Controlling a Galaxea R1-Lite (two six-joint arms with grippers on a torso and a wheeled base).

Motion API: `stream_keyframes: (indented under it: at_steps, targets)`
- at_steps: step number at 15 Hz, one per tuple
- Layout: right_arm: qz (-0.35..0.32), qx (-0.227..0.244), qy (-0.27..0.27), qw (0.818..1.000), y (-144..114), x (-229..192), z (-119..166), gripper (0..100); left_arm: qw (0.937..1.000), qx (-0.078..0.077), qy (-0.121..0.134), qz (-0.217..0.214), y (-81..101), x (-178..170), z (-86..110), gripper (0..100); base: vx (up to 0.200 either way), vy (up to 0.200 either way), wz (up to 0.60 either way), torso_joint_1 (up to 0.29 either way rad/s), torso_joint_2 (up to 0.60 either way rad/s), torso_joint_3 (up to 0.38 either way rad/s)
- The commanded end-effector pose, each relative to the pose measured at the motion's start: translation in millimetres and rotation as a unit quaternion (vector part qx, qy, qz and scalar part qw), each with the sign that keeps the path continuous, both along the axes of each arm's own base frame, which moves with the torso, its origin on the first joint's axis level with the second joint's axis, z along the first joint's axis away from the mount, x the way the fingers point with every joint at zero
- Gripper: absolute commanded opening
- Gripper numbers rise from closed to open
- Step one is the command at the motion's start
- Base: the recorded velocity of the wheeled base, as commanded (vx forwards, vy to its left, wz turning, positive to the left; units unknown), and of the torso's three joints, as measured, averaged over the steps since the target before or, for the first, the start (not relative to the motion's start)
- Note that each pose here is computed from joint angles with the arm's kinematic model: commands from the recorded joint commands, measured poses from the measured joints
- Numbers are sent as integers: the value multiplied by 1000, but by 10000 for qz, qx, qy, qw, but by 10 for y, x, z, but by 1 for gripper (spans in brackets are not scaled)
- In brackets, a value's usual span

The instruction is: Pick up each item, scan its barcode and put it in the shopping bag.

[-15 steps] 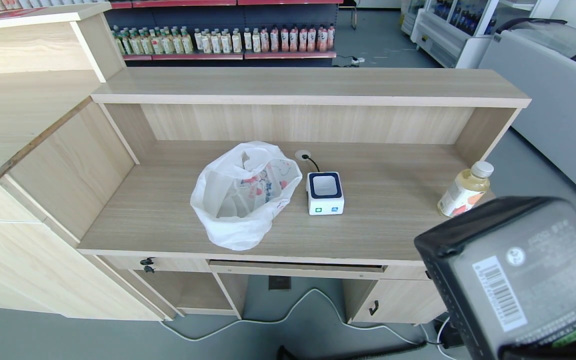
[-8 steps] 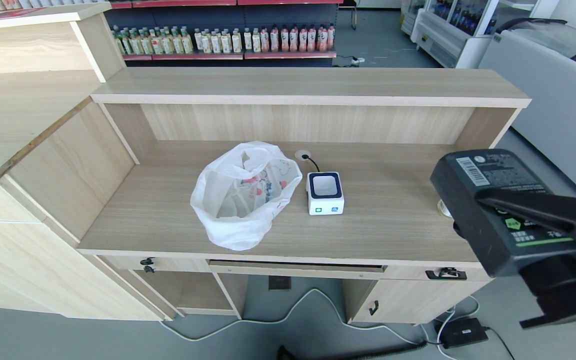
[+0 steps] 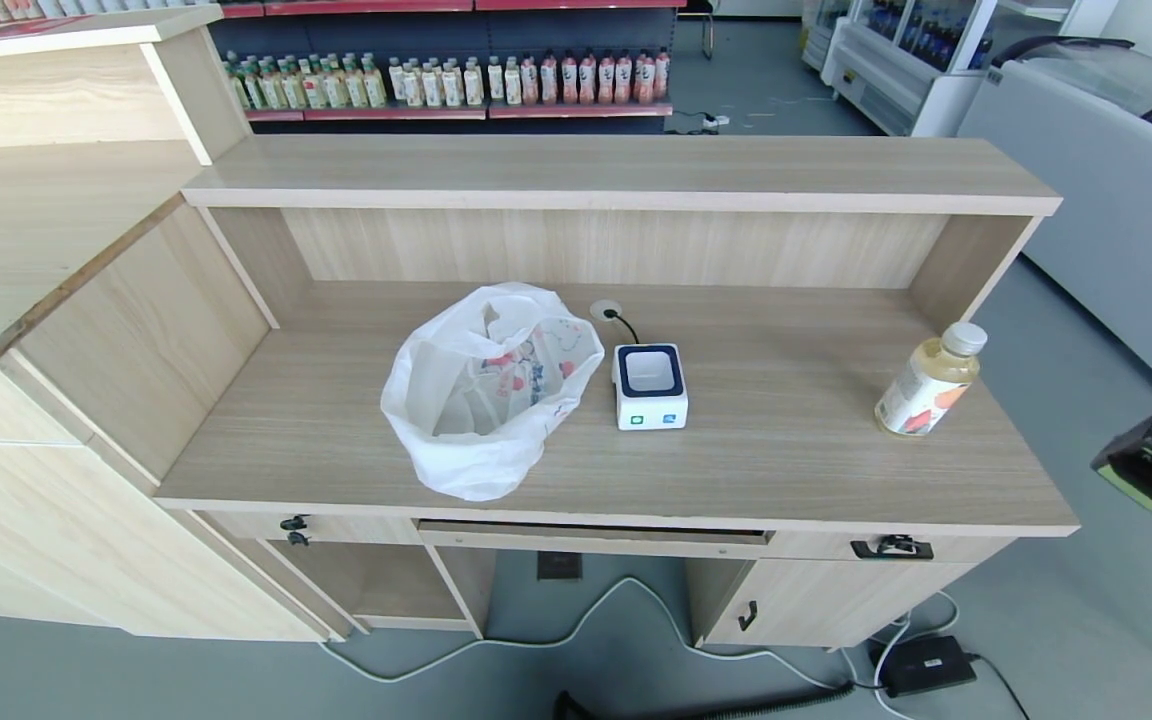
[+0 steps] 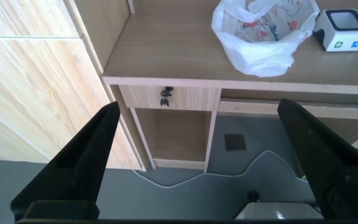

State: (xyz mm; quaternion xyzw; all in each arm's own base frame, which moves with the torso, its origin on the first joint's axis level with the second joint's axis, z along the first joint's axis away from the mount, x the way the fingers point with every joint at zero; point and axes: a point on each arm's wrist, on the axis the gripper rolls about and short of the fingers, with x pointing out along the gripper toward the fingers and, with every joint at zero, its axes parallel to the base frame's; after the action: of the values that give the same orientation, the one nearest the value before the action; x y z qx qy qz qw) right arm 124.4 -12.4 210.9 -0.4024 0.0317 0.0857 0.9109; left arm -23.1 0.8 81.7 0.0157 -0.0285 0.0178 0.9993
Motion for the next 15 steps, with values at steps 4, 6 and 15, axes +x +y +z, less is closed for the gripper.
stream_keyframes:
  at_steps: [4,6,15]
  targets:
    - [-484,526,-56,9974,-18,-122,29,0,10000,-1,-3,3,0,0,0,100,0,0,300,2,1,1]
    - [-361,736,-57,9966,10,-99,54,0,10000,-1,-3,3,0,0,0,100,0,0,600,10,2,5]
    - [-566,4696,712,8782,32,1790,190,0,10000,-1,-3,3,0,0,0,100,0,0,267,1,1,2]
